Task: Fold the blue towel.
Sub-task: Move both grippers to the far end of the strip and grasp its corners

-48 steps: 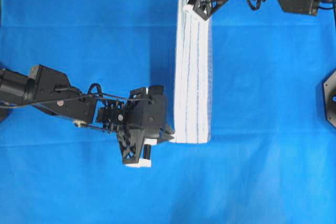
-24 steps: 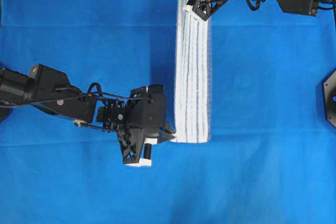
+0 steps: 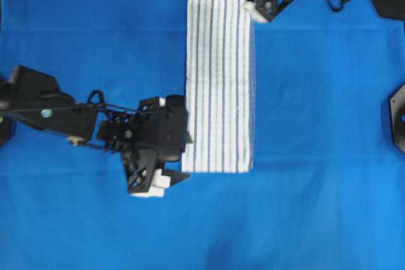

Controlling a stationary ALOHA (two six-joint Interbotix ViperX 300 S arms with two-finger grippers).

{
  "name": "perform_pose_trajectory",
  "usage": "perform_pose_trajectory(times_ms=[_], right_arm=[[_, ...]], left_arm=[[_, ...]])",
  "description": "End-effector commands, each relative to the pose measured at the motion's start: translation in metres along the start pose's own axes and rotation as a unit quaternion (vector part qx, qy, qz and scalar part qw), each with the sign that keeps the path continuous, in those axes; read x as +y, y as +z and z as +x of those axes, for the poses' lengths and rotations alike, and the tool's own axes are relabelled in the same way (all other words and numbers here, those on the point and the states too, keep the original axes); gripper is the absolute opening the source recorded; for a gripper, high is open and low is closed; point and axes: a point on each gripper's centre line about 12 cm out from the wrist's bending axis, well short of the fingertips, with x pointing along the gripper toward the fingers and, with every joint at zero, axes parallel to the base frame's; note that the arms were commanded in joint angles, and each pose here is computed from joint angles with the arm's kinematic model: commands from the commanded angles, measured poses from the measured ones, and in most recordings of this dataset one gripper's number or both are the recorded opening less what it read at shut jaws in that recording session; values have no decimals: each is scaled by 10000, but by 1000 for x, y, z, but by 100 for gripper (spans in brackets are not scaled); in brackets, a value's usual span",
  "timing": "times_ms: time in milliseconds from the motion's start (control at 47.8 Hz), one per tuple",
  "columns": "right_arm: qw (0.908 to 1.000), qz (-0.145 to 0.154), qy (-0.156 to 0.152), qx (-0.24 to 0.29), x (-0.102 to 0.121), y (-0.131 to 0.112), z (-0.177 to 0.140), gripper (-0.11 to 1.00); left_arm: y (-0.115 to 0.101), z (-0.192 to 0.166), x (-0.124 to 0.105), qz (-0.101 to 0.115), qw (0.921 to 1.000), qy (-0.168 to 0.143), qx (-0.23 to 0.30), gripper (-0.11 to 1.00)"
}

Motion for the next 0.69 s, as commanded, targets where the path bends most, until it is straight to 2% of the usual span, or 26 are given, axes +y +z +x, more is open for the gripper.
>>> perform_pose_trajectory(times_ms=[0, 188, 377, 502, 670], right_arm=[[9992, -38, 107, -386, 7, 13, -28, 51], [9934, -167, 637, -941, 35, 2, -74, 51], [9796, -171, 1201, -1603, 56, -13, -121, 51], [9704, -152, 1445, -1929, 61, -25, -147, 51], [9672, -48, 1596, -1977, 62, -49, -158, 51]], left_arm=[[14, -25, 10, -94, 9994, 75, -328, 76], [15, -51, 40, -305, 9948, 334, -907, 76], [9, -84, 62, -449, 9830, 571, -1689, 76], [-1, -108, 68, -345, 9743, 710, -2111, 76], [-14, -138, 73, -267, 9585, 865, -2705, 76]])
